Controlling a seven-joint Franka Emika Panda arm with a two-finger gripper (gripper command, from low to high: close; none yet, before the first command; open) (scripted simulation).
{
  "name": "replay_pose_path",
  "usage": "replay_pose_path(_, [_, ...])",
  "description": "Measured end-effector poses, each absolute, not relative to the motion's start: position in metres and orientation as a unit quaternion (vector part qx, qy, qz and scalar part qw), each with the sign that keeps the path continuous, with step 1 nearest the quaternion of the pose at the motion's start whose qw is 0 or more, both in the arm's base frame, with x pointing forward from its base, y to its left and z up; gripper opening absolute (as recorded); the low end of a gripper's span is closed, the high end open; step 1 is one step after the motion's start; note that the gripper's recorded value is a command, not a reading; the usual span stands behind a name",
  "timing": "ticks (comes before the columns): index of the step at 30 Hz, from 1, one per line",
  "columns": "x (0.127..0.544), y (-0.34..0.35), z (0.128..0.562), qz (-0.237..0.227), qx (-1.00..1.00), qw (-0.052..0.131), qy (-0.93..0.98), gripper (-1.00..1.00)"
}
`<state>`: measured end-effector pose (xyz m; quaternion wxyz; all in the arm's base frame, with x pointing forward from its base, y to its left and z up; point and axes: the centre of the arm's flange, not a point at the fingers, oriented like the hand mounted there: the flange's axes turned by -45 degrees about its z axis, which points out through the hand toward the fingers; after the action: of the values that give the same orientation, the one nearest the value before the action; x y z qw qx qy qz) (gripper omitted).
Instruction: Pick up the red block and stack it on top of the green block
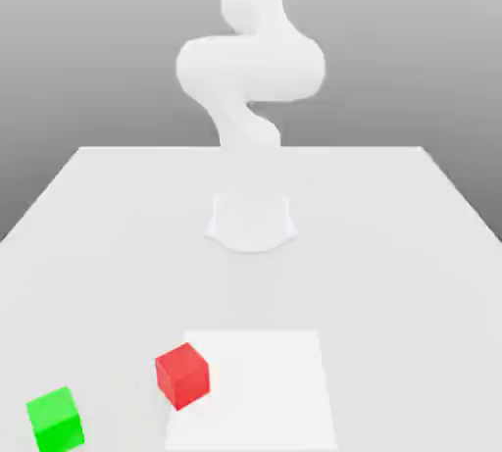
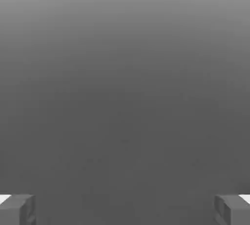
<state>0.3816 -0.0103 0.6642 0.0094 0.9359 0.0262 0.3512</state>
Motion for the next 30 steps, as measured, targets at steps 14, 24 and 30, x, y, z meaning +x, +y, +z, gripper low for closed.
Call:
replay_pose_path(14, [0.459,-0.064,0.366,0.125,0.967,0.028,0.219,0.00])
replay_pose_path(24, [0.415,-0.088,0.188,0.002,0.947,0.001,0.323,0.00])
replay_pose_path(30, [0.413,-0.088,0.147,0.000,0.946,0.000,0.324,-1.00])
